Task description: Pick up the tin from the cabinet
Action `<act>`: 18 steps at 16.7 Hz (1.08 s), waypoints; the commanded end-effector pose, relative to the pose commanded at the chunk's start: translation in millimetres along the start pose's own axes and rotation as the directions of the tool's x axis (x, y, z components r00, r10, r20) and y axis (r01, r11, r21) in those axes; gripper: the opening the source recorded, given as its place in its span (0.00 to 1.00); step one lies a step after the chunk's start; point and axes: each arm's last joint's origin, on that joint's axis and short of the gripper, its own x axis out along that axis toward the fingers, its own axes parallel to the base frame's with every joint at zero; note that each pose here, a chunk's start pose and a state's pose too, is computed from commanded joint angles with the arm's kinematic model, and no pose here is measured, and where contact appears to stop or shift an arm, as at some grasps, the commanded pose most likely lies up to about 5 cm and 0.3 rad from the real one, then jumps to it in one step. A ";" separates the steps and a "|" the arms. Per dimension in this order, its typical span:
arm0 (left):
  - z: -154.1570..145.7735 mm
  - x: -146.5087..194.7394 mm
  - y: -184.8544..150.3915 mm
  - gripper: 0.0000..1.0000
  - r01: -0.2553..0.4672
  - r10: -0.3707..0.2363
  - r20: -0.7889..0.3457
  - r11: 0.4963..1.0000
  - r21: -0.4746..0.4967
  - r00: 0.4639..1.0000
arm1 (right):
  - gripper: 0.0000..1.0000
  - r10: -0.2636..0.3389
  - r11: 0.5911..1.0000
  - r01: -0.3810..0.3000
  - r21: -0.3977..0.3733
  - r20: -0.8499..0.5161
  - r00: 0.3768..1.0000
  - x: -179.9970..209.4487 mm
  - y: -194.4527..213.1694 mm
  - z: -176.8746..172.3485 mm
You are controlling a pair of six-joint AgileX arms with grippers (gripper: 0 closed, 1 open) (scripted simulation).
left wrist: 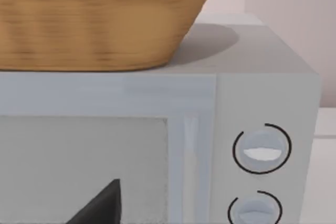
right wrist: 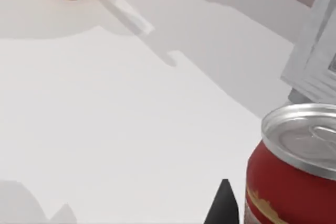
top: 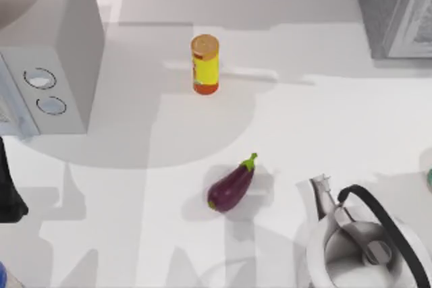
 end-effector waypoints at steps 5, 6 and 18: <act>0.0 0.0 0.0 1.00 0.000 0.000 0.000 1.000 0.000 1.000 | 0.00 0.044 0.997 -0.060 0.058 0.245 0.969 -1.2 -52.4 -87.5; 0.0 0.0 0.0 1.00 0.000 0.000 0.000 1.000 0.000 1.000 | 0.00 0.032 0.996 -0.055 0.072 0.282 0.959 -2.5 -57.3 -103.3; 0.0 0.0 0.0 1.00 0.000 0.000 0.000 1.000 0.000 1.000 | 0.00 -0.017 0.990 -0.035 0.136 0.367 0.930 -4.4 -63.4 -153.4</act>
